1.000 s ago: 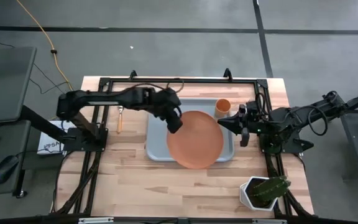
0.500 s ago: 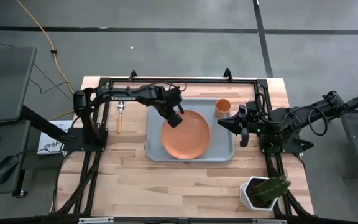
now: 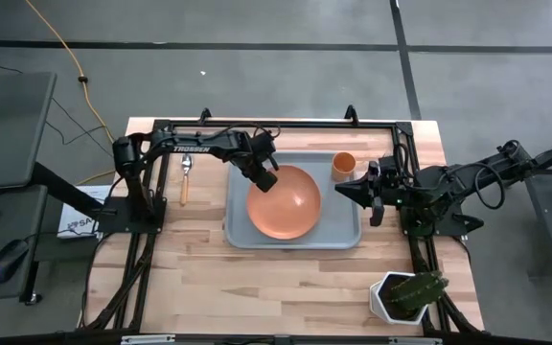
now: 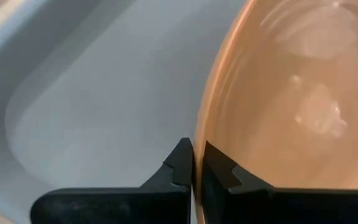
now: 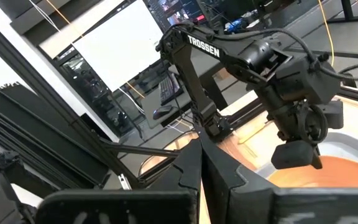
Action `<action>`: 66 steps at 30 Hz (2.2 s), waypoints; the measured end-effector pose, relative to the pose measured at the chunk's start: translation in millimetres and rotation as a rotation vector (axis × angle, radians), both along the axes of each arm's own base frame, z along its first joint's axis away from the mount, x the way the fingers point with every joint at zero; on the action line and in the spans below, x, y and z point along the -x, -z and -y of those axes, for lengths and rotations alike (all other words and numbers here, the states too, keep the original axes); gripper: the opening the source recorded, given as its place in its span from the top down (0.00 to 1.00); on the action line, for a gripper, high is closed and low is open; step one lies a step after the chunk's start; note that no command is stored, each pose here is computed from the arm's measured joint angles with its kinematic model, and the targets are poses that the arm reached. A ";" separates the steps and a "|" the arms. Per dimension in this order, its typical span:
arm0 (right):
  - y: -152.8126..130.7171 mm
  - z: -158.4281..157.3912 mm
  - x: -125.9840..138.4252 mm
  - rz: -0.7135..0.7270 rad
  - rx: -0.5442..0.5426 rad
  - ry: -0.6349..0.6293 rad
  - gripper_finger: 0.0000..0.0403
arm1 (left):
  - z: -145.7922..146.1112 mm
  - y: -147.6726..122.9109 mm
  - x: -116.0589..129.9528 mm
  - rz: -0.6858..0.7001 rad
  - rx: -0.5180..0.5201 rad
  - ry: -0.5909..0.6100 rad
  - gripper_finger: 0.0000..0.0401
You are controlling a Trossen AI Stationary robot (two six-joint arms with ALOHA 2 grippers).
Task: Pick and place plate/cup/fork/spoon on tray
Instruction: Put the orange plate on the gray tray, then put the pink fork on the gray tray to the left of the orange plate
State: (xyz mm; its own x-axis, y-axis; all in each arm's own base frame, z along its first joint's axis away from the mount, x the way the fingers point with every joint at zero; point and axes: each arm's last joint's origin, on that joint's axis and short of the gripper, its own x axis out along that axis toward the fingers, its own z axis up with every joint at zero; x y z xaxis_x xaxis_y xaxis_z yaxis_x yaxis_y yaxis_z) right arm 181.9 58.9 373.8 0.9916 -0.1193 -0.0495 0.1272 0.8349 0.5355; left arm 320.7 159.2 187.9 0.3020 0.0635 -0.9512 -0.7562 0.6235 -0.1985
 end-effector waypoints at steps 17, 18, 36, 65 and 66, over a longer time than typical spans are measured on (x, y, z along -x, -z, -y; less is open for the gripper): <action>0.2 0.5 0.1 -0.001 0.001 0.019 1.00 | 4.7 11.0 -5.8 0.059 -0.077 -0.055 1.00; 0.1 0.5 0.1 -0.001 0.001 0.018 1.00 | 4.4 11.2 -5.3 0.054 -0.079 -0.050 1.00; 0.2 0.5 0.1 -0.001 0.001 0.019 1.00 | 2.3 12.0 -2.0 0.022 -0.095 -0.049 0.73; -0.1 1.4 0.1 -0.003 0.038 0.045 1.00 | 28.7 -143.7 19.4 0.470 -0.381 0.230 0.60; -0.2 1.8 0.3 -0.002 0.039 0.059 1.00 | 35.6 -156.2 27.6 0.532 -0.403 0.247 0.60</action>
